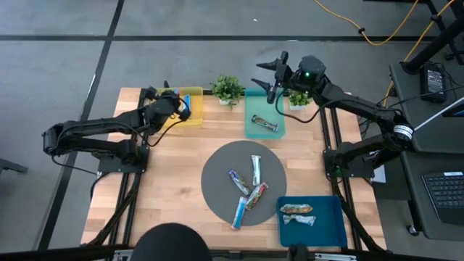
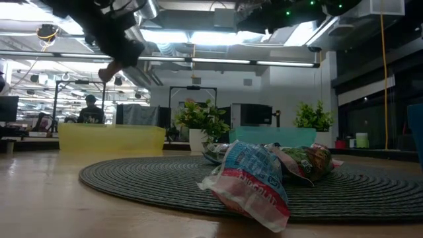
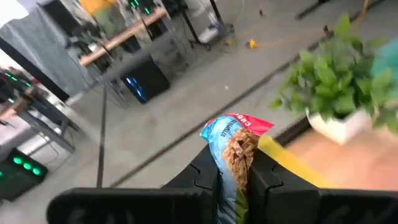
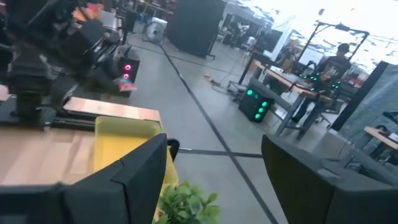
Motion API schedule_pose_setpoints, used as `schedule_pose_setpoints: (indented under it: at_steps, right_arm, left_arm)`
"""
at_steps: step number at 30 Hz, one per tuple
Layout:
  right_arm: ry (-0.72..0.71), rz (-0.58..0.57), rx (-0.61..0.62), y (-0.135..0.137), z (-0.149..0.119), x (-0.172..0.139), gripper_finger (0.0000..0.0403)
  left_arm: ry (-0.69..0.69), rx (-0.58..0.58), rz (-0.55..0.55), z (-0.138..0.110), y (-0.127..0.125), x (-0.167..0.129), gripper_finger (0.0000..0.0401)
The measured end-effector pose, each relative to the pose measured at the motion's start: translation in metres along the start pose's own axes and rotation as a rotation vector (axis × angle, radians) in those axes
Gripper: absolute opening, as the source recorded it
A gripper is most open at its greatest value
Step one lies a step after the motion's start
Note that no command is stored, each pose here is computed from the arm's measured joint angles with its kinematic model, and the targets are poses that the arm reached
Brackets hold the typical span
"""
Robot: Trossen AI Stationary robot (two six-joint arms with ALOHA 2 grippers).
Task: Pick and place Granola Bars by type
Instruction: Put the red granola bar into the yellow bin
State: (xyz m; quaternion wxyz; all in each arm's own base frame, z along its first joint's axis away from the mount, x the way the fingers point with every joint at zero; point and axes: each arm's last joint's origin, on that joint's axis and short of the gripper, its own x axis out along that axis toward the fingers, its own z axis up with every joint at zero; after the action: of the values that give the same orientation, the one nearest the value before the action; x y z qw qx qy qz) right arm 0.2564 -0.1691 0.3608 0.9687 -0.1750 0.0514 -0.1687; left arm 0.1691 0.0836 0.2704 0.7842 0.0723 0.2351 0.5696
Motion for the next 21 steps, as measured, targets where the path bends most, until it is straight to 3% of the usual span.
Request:
schedule_pose_setpoints:
  at_steps: [6,21]
  right_arm:
    - [0.003,-0.032,0.03,-0.008,-0.003,-0.002,0.0264]
    - [0.015,-0.029,0.059,-0.009,-0.005,-0.002,0.0264]
  left_arm:
    - [0.151,-0.05,-0.075,-0.016,-0.002,0.016,0.0026]
    - [0.318,-0.172,-0.082,-0.03,0.008,0.057,0.0038]
